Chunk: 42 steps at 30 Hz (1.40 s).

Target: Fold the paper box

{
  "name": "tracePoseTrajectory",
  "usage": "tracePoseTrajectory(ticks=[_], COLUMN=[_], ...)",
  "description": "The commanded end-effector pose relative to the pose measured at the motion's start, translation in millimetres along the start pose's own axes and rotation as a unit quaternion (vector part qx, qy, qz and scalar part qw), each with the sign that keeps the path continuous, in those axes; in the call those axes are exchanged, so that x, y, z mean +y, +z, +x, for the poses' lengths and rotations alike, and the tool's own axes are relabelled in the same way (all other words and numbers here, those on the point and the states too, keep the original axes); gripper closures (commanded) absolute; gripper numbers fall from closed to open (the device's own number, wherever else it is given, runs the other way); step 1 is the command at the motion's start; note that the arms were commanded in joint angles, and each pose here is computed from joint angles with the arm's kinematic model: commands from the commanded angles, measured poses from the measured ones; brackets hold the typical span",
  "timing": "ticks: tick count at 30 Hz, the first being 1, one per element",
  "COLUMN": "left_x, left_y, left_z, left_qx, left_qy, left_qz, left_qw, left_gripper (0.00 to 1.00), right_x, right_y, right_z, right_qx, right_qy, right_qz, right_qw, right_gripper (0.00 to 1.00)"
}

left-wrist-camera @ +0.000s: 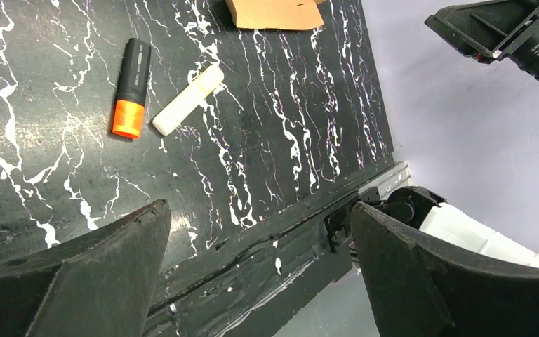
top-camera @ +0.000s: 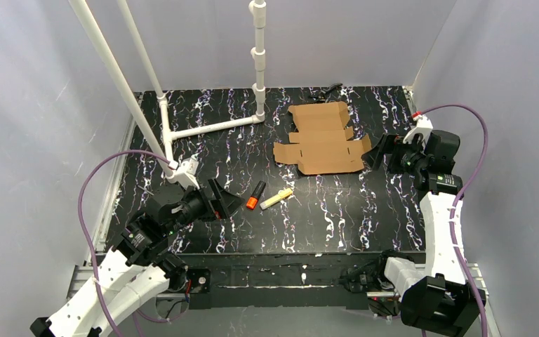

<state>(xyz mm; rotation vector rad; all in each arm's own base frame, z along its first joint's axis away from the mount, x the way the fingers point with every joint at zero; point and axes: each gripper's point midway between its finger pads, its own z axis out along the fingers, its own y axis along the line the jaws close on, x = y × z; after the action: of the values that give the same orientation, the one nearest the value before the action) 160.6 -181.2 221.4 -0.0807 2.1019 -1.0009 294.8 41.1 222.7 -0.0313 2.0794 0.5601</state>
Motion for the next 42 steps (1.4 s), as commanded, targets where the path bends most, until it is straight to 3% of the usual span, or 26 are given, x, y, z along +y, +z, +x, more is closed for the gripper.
tracePoseTrajectory(ticks=[1,11,18,25,30,35,39,42], left_x=[-4.1,-13.2,-33.5,-24.9,-4.7,-3.3,18.1,30.6], left_y=[-0.5,1.1,11.0,40.3,91.8,152.7,208.2,232.9], left_z=[-1.2,0.7,11.1,20.9,28.6,36.3,58.3,79.4], left_qx=[0.004,0.016,0.082,0.118,0.160,0.189,0.252,0.276], left_qy=[0.011,0.023,0.051,0.144,0.235,0.339,0.419,0.427], left_qz=[0.005,0.028,0.055,-0.044,-0.110,-0.094,-0.099,-0.089], left_qw=[1.000,0.999,0.994,0.982,0.953,0.917,0.867,0.856], left_gripper=[0.01,0.01,0.01,0.01,0.01,0.02,0.15,0.30], right_x=[-5.2,0.8,33.8,-7.6,-36.5,-45.4,-50.8,-51.7], right_y=[-3.4,-1.1,-2.4,31.4,59.0,78.8,94.0,96.5], right_z=[-20.6,-14.8,18.8,13.2,6.4,7.5,14.1,19.6], right_qx=[-0.031,-0.019,0.031,0.079,0.103,0.100,0.109,0.099], right_qy=[-0.021,-0.054,-0.205,-0.195,-0.170,-0.153,-0.129,-0.126], right_qz=[0.019,-0.011,-0.171,-0.110,-0.074,-0.081,-0.093,-0.091], right_qw=[0.999,0.998,0.963,0.971,0.977,0.980,0.981,0.983], right_gripper=[0.00,0.00,0.00,0.00,0.00,0.00,0.00,0.00])
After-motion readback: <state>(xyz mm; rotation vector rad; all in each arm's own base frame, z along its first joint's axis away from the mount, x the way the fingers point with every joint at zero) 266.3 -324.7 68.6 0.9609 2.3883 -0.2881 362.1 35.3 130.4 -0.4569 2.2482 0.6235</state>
